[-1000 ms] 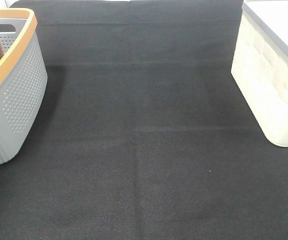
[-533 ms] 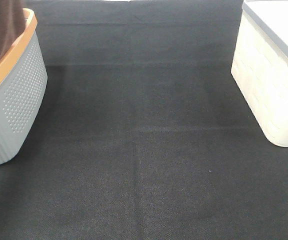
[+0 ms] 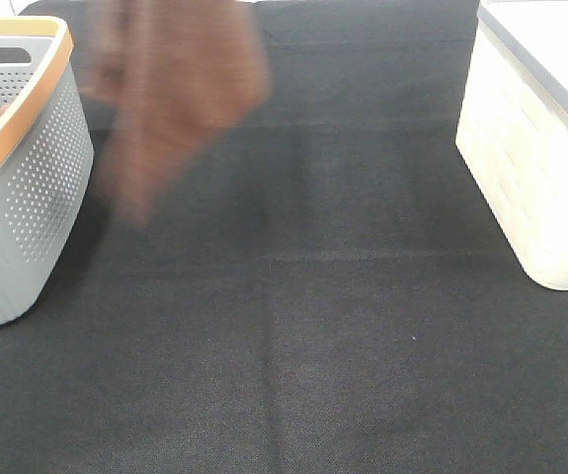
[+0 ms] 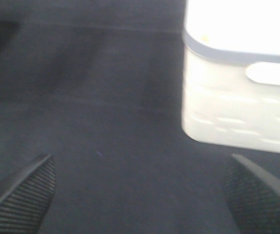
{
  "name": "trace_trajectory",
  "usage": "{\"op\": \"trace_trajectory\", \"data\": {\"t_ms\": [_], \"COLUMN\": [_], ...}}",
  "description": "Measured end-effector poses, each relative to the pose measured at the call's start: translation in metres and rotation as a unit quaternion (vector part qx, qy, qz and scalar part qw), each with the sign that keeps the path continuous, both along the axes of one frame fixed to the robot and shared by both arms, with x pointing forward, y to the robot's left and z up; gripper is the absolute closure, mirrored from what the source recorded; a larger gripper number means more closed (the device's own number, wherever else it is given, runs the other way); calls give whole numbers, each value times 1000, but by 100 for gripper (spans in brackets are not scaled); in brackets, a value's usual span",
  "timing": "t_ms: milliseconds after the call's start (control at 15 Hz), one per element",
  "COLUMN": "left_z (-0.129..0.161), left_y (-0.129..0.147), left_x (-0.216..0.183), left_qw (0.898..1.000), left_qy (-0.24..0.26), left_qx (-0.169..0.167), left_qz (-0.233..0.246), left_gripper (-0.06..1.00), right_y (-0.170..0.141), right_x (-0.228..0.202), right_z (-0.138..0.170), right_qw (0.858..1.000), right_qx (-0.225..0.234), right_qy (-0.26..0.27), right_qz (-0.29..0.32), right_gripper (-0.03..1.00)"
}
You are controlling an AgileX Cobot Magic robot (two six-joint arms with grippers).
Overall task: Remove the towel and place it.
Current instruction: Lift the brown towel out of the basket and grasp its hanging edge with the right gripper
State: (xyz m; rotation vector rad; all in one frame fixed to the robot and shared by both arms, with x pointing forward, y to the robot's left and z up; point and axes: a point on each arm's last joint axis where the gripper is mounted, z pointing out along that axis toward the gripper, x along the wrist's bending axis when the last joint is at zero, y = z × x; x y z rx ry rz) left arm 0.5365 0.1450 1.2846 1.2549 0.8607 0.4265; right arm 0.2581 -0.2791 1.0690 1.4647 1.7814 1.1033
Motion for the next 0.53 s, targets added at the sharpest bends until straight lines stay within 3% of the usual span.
{"op": "trace_trajectory", "data": {"t_ms": [133,400,533], "left_z": [-2,-10,-13], "left_y": [-12,-34,-39], "left_x": [-2,-4,-3], "left_qw": [1000,999,999], "left_qy": [-10,-4,-2], "left_qx": [7,14,16], "left_qz": [-9,-36,-41], "left_gripper": [94,94,94], "right_y": [7,30,35], "right_x": [29,86,99], "right_z": [4,20,24], "right_qw": [999,985,981], "right_qx": [2,-19,-23], "right_qy": [14,7,6], "right_qz": [37,170,194], "right_gripper": [11,14,15]}}
